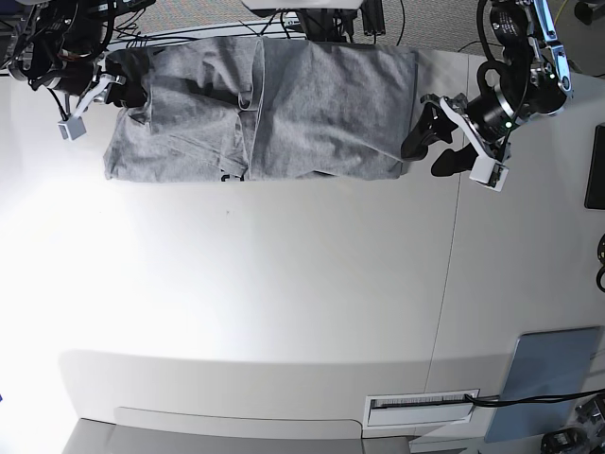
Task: Fold the T-shirt properly
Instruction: 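Grasp the strip end with the right gripper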
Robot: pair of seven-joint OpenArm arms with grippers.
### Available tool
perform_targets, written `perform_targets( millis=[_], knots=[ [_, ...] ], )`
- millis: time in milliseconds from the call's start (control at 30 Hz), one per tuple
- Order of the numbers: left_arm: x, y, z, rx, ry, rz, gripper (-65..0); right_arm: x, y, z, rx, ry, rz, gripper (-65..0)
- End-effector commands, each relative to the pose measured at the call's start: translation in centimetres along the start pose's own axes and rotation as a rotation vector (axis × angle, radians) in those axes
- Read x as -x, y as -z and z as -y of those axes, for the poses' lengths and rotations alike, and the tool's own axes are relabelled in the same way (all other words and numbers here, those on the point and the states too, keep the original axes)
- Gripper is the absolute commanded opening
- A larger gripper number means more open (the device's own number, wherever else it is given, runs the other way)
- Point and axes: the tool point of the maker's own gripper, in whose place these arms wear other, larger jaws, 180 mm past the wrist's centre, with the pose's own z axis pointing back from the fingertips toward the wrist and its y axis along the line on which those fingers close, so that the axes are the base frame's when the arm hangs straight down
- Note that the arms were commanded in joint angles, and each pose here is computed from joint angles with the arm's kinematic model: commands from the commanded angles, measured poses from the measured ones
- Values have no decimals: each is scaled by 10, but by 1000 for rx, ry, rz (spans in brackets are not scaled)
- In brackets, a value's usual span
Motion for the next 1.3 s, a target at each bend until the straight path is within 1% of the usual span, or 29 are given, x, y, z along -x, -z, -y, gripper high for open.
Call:
perform_targets(
  millis=[0, 33, 133, 200, 267, 367, 500, 633, 733, 767, 867, 900, 933, 1033, 1167, 1267],
  knots=[
    [-11, -3, 3, 13, 16, 40, -269, -9, -4, 0, -1, -21, 31, -501],
    [-11, -3, 3, 13, 16, 40, -269, -11, -4, -1, -3, -23, 39, -513],
    [-11, -3, 3, 13, 16, 40, -269, -13, 1, -6, -22, -47, 50, -614],
    [-11, -3, 3, 13, 16, 40, -269, -17, 2, -8, -30, -59, 73, -650],
    [-11, -3, 3, 13, 16, 40, -285, -24, 0, -8, -27, -59, 114, -650],
    [-11, -3, 3, 13, 16, 40, -312, -28, -3, -4, -10, -64, 133, -650],
    [-11, -3, 3, 13, 16, 40, -312, -31, -8, -2, 29, -101, 121, -650],
    [-11, -3, 3, 13, 17, 40, -312, -37, -11, -7, 39, -146, 120, -650],
    [-11, -3, 3, 13, 17, 40, -312, -28, -10, -1, 73, -156, 71, -650],
    [-11, -3, 3, 13, 17, 40, -312, -25, -10, 3, 93, -161, 48, -619],
    [-11, -3, 3, 13, 17, 40, -312, -20, -11, 11, 138, -175, 19, -421],
    [-11, -3, 3, 13, 17, 40, -312, -22, -11, 11, 138, -175, 25, -372],
    [-11, -3, 3, 13, 17, 40, -312, -23, -11, 12, 141, -167, 34, -348],
    [-11, -3, 3, 13, 17, 40, -312, -28, -12, 15, 159, -124, 62, -343],
    [-11, -3, 3, 14, 18, 40, -312, -35, -15, 27, 227, -66, 106, -343],
    [-11, -3, 5, 25, 37, 40, -312, -34, -12, 24, 214, -63, 81, -343]
  ],
)
